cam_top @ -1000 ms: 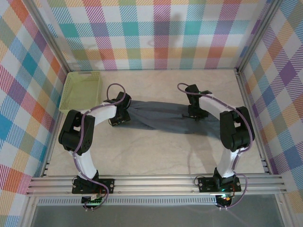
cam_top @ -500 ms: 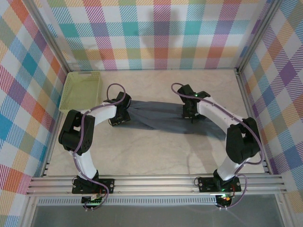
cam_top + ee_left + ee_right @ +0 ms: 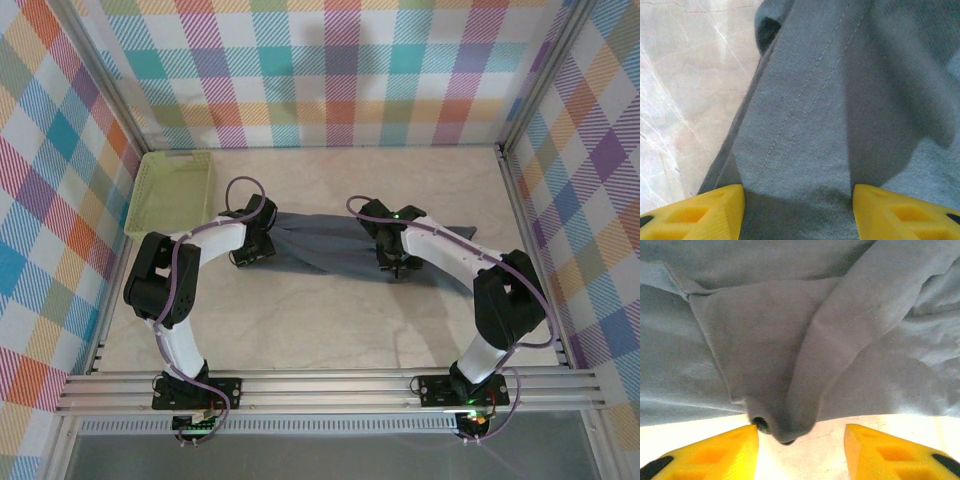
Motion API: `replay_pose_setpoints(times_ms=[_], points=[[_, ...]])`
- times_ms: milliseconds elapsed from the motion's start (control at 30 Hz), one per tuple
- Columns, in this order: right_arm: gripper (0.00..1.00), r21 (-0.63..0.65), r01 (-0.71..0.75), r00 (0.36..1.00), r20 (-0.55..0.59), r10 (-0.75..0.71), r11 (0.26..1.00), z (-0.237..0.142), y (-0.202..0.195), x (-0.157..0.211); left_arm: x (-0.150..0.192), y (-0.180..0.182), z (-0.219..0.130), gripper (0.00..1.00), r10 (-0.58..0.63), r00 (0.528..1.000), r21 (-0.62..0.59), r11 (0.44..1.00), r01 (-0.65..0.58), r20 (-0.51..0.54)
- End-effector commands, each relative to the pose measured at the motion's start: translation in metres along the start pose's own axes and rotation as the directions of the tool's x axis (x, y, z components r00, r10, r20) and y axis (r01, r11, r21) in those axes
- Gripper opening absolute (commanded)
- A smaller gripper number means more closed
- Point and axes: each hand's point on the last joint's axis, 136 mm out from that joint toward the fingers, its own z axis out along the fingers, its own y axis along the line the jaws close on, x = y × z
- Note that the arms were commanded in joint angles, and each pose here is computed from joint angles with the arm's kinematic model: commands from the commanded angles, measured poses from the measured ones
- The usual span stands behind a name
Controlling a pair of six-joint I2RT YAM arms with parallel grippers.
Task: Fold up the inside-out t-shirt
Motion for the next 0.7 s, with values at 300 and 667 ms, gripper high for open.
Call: replay_pose_setpoints(times_ms=[300, 667], points=[[0.47, -0.253, -0.295, 0.951, 0.016, 0.309, 0.921, 0.027, -0.071, -0.072, 0.006, 0.007, -0.003, 0.59, 0.029, 1.000, -0.017, 0.999, -0.029, -0.003], [0.55, -0.219, -0.349, 0.937, -0.053, 0.346, 0.911, 0.085, -0.089, -0.092, 0.007, 0.007, -0.001, 0.59, 0.032, 0.999, -0.018, 0.999, -0.032, -0.009]])
